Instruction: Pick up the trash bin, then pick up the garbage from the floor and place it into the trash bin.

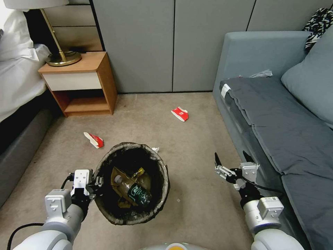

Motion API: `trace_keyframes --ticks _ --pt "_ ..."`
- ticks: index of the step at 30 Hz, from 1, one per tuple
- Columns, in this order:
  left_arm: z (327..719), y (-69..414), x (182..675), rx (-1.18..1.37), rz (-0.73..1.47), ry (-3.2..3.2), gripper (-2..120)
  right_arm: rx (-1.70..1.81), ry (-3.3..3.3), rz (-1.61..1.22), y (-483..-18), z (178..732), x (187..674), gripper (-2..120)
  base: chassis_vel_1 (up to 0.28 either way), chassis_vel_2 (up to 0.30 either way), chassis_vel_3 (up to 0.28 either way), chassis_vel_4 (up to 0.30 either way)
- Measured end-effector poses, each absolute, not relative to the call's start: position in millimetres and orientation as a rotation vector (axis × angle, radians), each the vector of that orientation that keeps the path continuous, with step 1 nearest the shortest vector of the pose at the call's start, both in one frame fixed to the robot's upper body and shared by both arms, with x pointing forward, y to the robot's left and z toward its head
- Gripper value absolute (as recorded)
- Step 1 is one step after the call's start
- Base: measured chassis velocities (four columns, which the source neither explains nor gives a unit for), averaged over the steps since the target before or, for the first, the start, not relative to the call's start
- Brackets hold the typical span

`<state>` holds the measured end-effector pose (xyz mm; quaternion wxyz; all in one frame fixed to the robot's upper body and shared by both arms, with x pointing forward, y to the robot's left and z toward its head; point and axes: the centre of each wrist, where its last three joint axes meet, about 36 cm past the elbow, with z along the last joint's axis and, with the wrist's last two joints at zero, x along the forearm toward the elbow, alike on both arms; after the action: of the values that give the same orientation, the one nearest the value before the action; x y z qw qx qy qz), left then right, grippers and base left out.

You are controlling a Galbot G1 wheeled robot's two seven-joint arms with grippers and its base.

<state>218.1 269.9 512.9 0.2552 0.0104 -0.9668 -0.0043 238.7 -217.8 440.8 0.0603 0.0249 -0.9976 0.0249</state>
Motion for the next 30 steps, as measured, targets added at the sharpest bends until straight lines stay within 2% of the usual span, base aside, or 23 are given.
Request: trace_keyframes --ticks 30 --pt "512.5 268.8 218.0 0.03 0.002 -2.625 0 0.017 -2.996 0.072 -218.9 440.6 242.9 100 0.008 0.011 0.01 0.009"
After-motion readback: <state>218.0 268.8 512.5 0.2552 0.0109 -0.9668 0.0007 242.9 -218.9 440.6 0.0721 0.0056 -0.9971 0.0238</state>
